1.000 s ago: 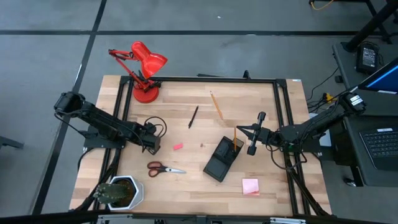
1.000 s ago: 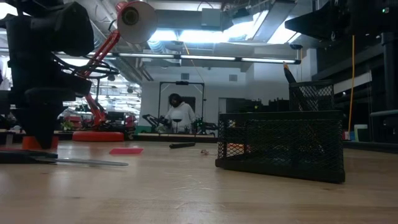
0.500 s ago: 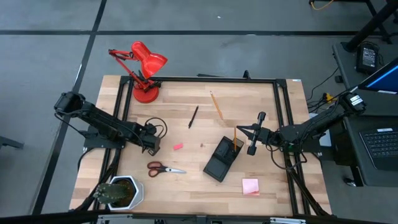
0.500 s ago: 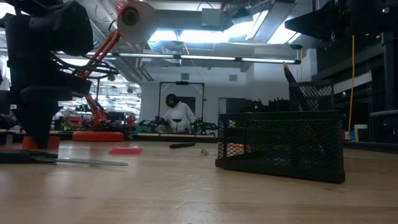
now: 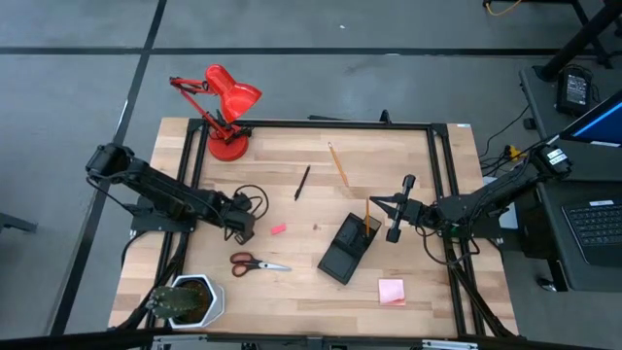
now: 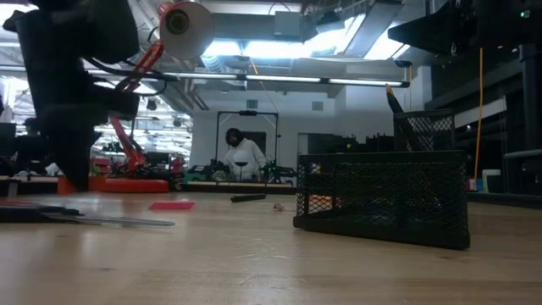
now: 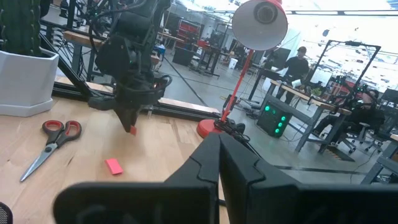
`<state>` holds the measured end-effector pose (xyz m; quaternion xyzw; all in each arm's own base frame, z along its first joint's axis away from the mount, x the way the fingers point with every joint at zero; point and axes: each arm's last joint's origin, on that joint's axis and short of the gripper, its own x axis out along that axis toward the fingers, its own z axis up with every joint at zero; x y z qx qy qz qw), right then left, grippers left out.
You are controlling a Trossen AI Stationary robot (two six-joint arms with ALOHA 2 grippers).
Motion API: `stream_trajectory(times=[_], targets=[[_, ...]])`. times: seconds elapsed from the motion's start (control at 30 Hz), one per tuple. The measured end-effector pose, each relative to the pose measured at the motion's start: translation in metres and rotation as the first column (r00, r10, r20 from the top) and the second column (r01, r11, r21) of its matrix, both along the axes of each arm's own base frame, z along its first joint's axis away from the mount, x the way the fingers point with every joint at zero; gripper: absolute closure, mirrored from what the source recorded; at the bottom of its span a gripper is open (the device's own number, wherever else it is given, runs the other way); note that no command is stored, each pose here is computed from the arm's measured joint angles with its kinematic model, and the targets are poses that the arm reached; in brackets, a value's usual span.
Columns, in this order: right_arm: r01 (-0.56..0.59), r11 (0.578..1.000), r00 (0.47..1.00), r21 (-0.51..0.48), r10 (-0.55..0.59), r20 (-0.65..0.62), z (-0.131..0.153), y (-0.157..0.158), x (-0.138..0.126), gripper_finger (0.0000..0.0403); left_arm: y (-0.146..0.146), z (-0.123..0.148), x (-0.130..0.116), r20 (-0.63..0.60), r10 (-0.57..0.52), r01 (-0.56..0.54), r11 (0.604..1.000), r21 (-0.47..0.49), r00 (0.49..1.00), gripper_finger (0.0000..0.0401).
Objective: Pick and place office supplies into organizer
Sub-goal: Put the orange eraser into the desk organizer
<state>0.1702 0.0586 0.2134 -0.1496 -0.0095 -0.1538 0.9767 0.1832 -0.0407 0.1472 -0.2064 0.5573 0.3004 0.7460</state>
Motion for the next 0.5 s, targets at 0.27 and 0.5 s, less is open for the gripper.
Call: stream_trajectory(times=[0.27,0.5], targets=[[0.0,1.0,1.0,0.0,0.0,0.0,0.0,0.0,0.0,0.0391,-0.004,0.022,0.02,0.1,-0.133,0.125,0.989,0.075,0.986,0.0382],[0.001,1.0,1.0,-0.021,-0.001,-0.007,0.0,0.0,0.0,0.0391,-0.009,0.04,0.042,0.231,-0.332,0.303,0.941,0.152,0.915,0.0386]])
